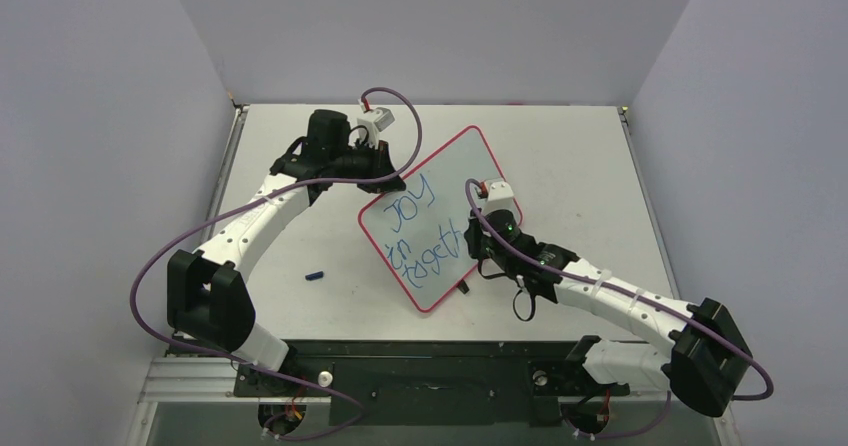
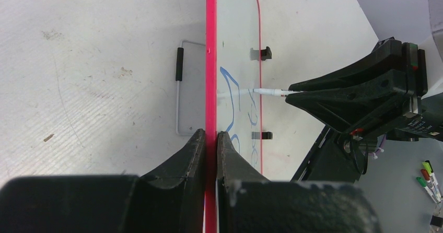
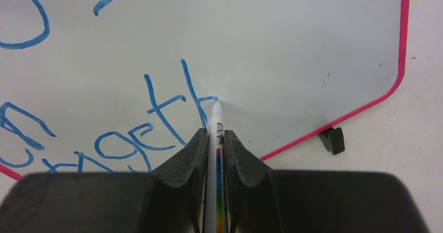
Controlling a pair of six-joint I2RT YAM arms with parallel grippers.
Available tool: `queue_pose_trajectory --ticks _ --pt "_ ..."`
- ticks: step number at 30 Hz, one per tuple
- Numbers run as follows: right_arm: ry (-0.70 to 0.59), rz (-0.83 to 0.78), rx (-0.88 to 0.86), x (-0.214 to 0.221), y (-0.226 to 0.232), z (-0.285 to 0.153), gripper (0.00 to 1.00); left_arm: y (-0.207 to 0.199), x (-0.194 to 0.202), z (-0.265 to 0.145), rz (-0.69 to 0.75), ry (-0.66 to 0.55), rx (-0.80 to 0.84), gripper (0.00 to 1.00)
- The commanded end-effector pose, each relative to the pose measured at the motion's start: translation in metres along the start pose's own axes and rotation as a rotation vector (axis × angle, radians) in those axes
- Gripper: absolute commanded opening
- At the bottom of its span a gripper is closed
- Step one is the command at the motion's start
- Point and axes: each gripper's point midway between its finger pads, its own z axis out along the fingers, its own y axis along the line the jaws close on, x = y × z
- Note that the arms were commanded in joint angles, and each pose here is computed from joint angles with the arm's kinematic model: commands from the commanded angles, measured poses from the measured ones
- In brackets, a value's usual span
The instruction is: Write a sentence on the whiteboard
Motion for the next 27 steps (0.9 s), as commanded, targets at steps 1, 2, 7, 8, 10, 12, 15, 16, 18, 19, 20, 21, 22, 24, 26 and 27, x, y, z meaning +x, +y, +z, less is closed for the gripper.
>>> queue_pose_trajectory --ticks 1,2,7,8,10,12,15,16,18,19,20,21,22,24,26,27 --pt "0.017 0.019 -0.003 0.011 -0.004 -0.005 0.0 -0.006 -0.024 -0.008 0.103 -0.078 -0.004 0.0" --pt "0.025 0.02 -0.002 0.015 -0.005 -0.005 0.0 -0.007 -0.024 -0.008 0.103 -0.077 -0.003 0.0" --pt "0.044 0.023 0.003 0.027 -0.009 -0.006 0.0 -0.007 -0.024 -0.008 0.103 -0.078 -0.004 0.0" --pt "0.046 0.023 0.005 0.029 -0.01 -0.006 0.0 -0.007 -0.024 -0.008 0.105 -0.079 -0.003 0.0" --pt "0.049 0.025 0.005 0.031 -0.011 -0.006 0.0 -0.007 -0.025 -0.009 0.105 -0.08 -0.002 0.0" --pt "0.049 0.025 0.008 0.031 -0.011 -0.007 0.0 -0.007 -0.024 -0.009 0.105 -0.079 -0.003 0.0" --pt "0.039 0.026 0.01 0.026 -0.012 -0.009 0.0 -0.007 -0.024 -0.008 0.105 -0.079 -0.003 0.0" --pt "0.03 0.028 0.009 0.023 -0.012 -0.011 0.0 -0.007 -0.024 -0.008 0.105 -0.079 -0.004 0.0" --pt "0.015 0.028 0.008 0.017 -0.011 -0.014 0.0 -0.007 -0.025 -0.009 0.104 -0.08 -0.003 0.0" --pt "0.003 0.028 0.007 0.012 -0.01 -0.015 0.0 -0.007 -0.024 -0.008 0.105 -0.079 -0.003 0.0" --pt "-0.003 0.028 0.007 0.009 -0.01 -0.016 0.0 -0.007 -0.024 -0.008 0.105 -0.079 -0.004 0.0" --pt "-0.013 0.027 0.007 0.005 -0.01 -0.016 0.0 -0.007 -0.024 -0.008 0.104 -0.079 -0.003 0.0" --pt "-0.015 0.026 0.008 0.004 -0.01 -0.016 0.0 -0.007 -0.025 -0.008 0.105 -0.08 -0.004 0.0" --pt "-0.029 0.025 0.01 -0.004 -0.01 -0.017 0.0 -0.007 -0.024 -0.009 0.104 -0.08 -0.004 0.0" --pt "-0.037 0.02 0.011 -0.009 -0.01 -0.016 0.0 -0.007 -0.024 -0.009 0.105 -0.08 -0.004 0.0" --pt "-0.037 0.019 0.014 -0.01 -0.01 -0.015 0.0 -0.007 -0.024 -0.009 0.105 -0.08 -0.005 0.0"
